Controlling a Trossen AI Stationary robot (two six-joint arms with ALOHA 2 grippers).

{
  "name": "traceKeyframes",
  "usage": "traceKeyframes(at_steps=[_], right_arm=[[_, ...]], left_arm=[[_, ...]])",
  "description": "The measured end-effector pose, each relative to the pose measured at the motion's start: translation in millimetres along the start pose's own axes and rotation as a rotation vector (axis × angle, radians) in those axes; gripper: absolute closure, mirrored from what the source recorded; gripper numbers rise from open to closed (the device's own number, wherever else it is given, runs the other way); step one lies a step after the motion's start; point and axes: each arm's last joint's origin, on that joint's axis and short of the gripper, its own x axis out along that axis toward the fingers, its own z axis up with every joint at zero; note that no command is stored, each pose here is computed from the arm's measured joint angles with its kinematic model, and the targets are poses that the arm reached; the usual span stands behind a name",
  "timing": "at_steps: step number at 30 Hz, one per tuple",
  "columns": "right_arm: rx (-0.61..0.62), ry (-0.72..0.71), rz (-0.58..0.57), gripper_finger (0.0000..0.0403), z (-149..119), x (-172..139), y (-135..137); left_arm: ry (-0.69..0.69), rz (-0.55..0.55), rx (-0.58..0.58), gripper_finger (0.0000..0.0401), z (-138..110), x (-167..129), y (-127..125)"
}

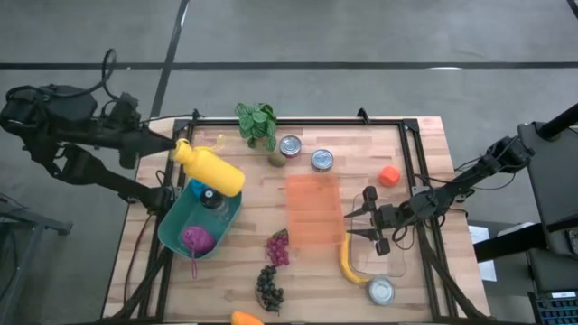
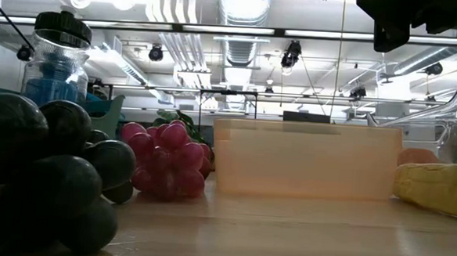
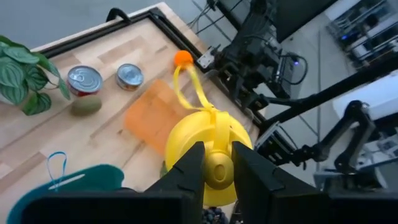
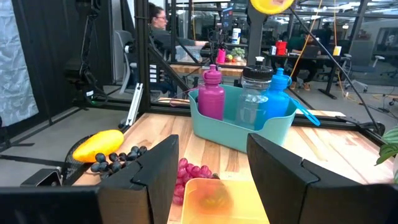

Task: Pick & Place Food Item
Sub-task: Put the yellow water bottle into the green bin

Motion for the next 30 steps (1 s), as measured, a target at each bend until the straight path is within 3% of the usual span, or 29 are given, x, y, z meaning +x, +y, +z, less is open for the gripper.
traceKeyframes(at_steps=[7,15,30], right_arm=[[0.000,0.000,0.000,0.0214,0.0,0.0,0.0],[0.000,0.000,0.000,0.0214,0.0,0.0,0.0],[0.000,0.000,0.000,0.0214,0.0,0.0,0.0]], left_arm=[[-0.009,-0.045,-0.004,0.0334,-9.6,-20.5,13.7],[0.071,-0.111,0.042,0.0334,-30.5,-32.6,34.2],[0.004,-0.233,0.044,0.0334,-69.2,-82.7,84.8]])
